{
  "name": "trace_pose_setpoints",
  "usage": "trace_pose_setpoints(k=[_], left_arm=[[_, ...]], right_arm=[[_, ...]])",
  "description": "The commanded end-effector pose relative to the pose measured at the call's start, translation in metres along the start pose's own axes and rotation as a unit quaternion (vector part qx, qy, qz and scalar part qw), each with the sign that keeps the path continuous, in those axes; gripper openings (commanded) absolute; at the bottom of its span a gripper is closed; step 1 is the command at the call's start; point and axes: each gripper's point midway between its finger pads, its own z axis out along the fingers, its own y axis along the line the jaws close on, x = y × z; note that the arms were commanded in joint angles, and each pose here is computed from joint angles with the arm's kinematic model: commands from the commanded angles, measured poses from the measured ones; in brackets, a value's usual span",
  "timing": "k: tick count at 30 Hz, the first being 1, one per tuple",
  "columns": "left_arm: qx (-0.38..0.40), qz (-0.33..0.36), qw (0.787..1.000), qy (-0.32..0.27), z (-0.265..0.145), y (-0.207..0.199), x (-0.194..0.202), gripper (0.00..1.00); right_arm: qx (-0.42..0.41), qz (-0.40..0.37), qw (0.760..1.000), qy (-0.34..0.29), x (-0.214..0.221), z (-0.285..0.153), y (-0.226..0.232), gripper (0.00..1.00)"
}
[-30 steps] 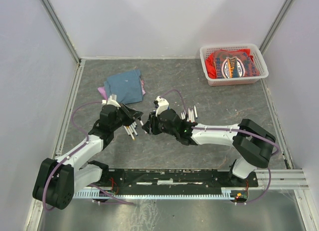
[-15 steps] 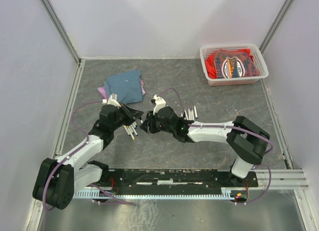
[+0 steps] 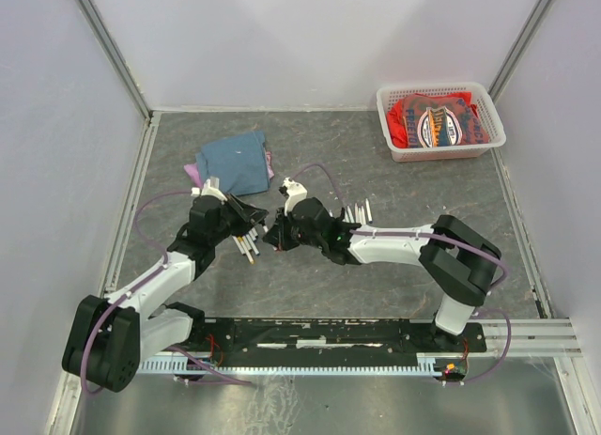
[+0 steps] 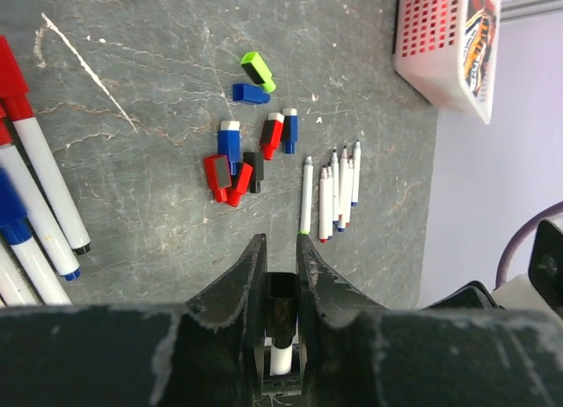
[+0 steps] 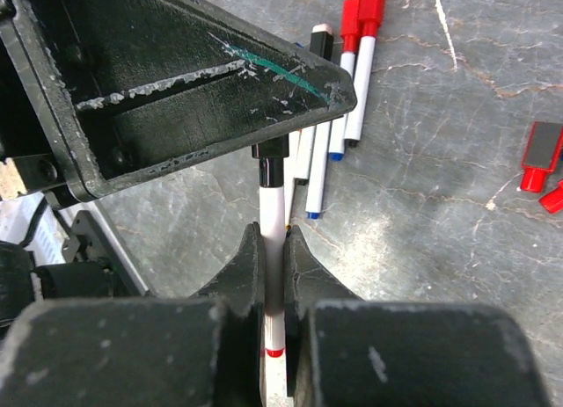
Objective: Open the pen caps
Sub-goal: Open the pen cap from the pen.
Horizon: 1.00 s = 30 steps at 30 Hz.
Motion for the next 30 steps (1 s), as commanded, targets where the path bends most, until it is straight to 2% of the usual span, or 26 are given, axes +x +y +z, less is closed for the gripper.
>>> trace_pose_setpoints(k=[1, 6, 12, 15, 20, 27, 30], left_arm=[[-0.019, -0.031, 0.998, -0.052, 0.004, -0.014, -0.031, 0.03], [-0.035, -0.067, 0.993, -0.085, 0.007, -0.013, -0.045, 0.03], [-0.036, -0.115, 0.988, -0.097, 0.011, -0.014, -0.049, 0.03], [-0.037, -0.118, 0.987, -0.102, 0.011, -0.015, -0.051, 0.03], [-0.023, -0.065, 0.992, -0.107, 0.010, -0.029, -0.055, 0.03], [0.081, 0.028, 0.991, -0.098, 0.009, -0.060, -0.049, 0.03], [0.094, 0.058, 0.989, -0.100, 0.008, -0.063, -0.048, 0.03]], right_arm=[[0.060, -0.038, 0.997, -0.001, -0.001, 0.004, -0.028, 0.01], [0.120, -0.099, 0.988, 0.009, 0.010, -0.001, -0.046, 0.01], [0.173, -0.151, 0.973, 0.006, 0.015, -0.007, -0.057, 0.01], [0.192, -0.166, 0.967, 0.008, 0.017, -0.008, -0.063, 0.01], [0.190, -0.169, 0.967, 0.011, 0.018, -0.011, -0.060, 0.01], [0.083, -0.090, 0.992, -0.008, 0.010, -0.019, -0.021, 0.01], [0.041, -0.045, 0.998, -0.024, 0.003, -0.027, -0.014, 0.01]])
